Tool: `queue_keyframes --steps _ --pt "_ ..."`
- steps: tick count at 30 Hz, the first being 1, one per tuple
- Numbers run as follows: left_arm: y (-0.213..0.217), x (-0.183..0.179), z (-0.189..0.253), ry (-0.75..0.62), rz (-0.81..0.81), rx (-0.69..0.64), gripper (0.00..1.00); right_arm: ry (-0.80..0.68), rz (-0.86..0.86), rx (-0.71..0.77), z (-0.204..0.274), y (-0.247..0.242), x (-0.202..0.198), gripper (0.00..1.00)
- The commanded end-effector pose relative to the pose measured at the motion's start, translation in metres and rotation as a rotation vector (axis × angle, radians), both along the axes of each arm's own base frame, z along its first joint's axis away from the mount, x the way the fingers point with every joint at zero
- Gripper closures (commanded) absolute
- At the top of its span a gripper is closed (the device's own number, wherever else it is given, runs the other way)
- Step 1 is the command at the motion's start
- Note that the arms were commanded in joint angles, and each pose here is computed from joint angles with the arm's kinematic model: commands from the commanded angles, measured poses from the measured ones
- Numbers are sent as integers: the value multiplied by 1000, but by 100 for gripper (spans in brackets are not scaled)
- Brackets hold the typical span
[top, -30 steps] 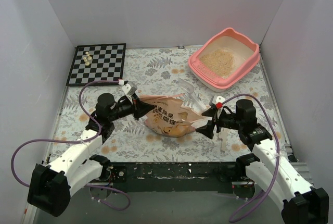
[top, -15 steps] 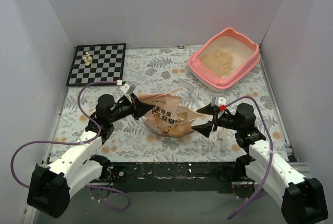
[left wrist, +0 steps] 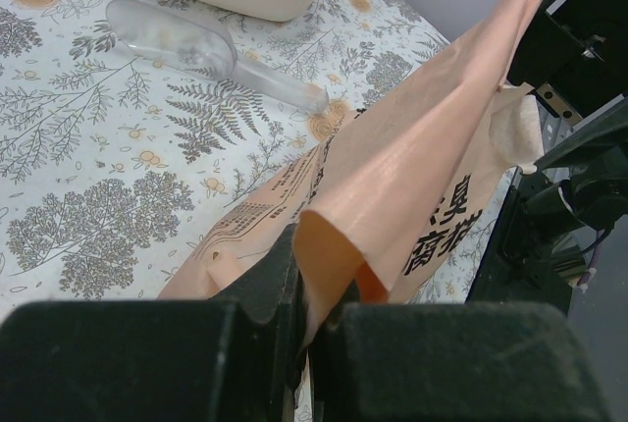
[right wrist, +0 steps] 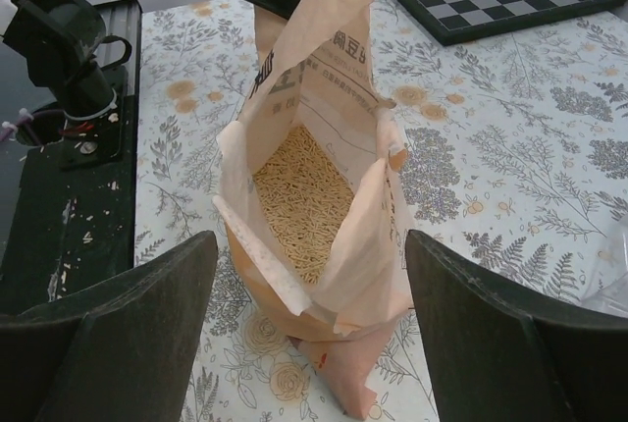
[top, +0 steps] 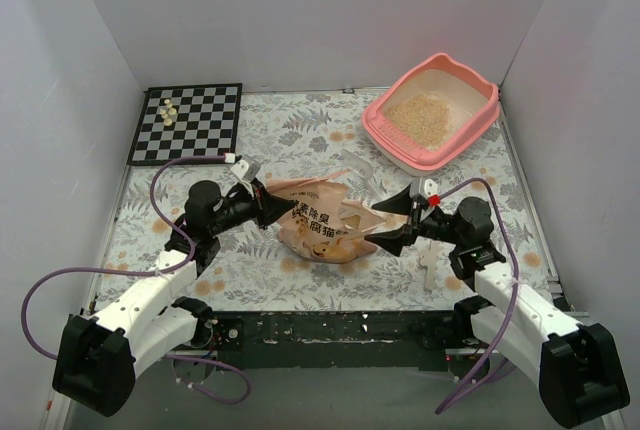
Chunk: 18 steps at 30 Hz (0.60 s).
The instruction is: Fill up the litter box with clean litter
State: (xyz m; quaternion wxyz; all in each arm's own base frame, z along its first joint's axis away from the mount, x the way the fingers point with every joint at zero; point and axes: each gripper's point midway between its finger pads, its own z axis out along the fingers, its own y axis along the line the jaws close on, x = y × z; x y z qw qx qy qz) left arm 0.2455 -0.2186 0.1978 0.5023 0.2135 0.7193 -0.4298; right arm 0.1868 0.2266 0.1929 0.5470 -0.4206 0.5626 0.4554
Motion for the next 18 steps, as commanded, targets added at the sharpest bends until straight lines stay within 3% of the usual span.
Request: queue_keyframes --steps 1,9,18 --pt "5 5 -6 8 37 13 100 -29 30 46 13 7 -2 17" --pt "6 5 -6 5 38 13 100 -5 44 81 15 16 -2 22" --pt "5 2 -4 3 26 9 100 65 67 80 5 25 -1 47"
